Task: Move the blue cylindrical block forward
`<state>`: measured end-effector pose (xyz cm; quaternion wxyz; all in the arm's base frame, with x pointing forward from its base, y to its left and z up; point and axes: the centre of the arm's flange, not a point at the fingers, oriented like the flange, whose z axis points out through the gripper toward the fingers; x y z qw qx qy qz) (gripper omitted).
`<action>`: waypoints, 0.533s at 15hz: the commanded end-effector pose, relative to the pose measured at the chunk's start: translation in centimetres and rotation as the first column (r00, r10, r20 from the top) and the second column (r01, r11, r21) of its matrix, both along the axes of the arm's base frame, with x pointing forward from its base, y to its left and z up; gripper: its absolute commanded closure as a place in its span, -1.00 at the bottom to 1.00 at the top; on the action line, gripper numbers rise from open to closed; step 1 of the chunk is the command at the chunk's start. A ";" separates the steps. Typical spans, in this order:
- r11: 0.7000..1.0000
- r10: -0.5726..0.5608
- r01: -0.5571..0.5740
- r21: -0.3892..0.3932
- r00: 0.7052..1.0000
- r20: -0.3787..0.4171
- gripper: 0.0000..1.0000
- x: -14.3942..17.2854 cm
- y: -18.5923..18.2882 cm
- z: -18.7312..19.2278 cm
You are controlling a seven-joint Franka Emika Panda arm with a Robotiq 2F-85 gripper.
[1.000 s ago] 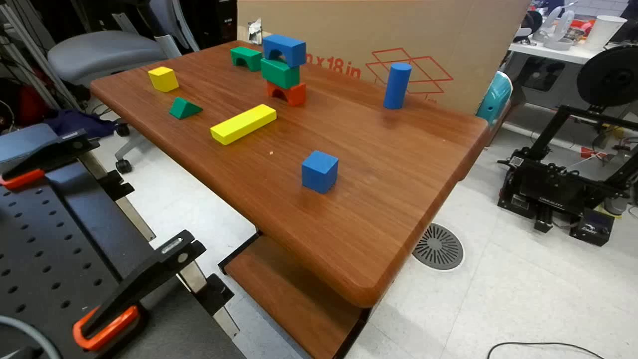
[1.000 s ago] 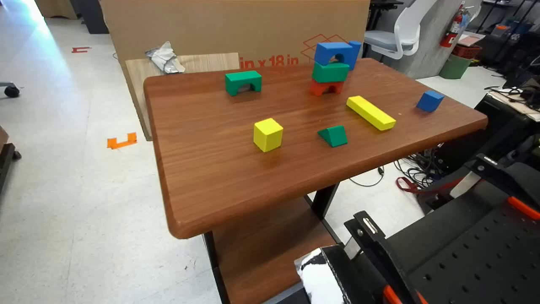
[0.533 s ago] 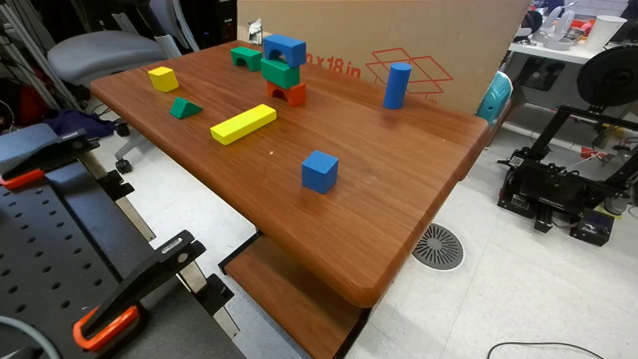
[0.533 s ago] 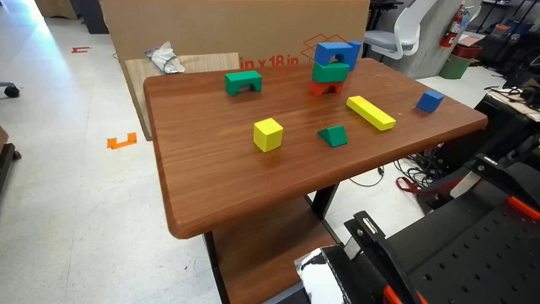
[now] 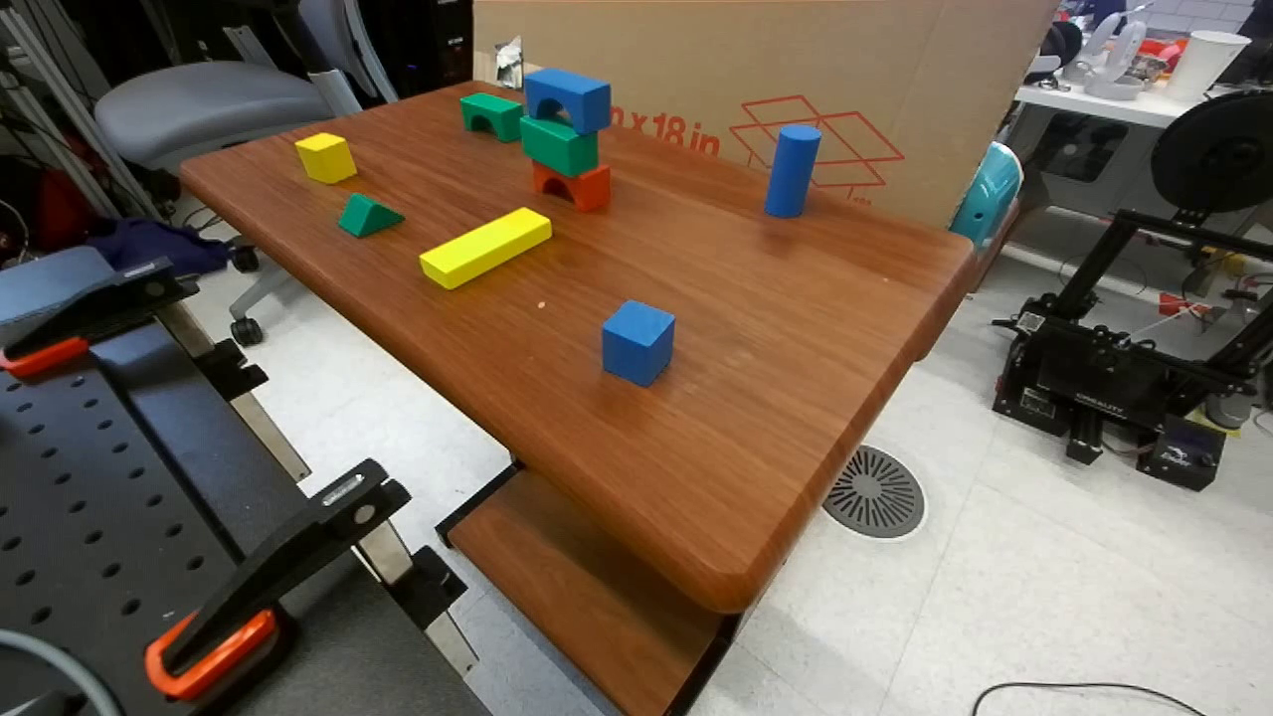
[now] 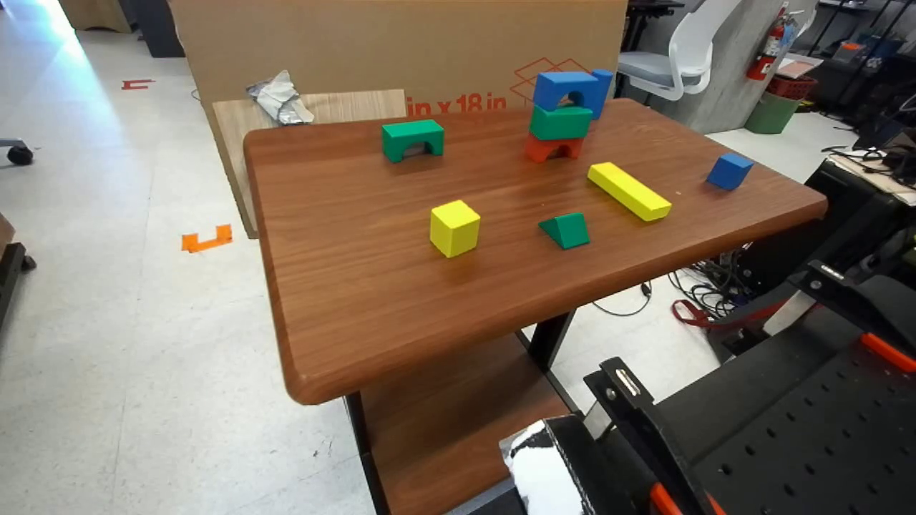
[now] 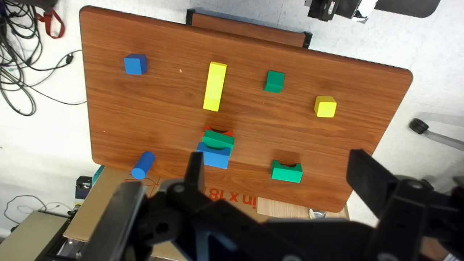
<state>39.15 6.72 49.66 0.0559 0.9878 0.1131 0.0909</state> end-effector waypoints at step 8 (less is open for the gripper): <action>0.998 -0.035 0.035 0.046 0.999 0.010 -1.00 2.2 -0.9 -1.7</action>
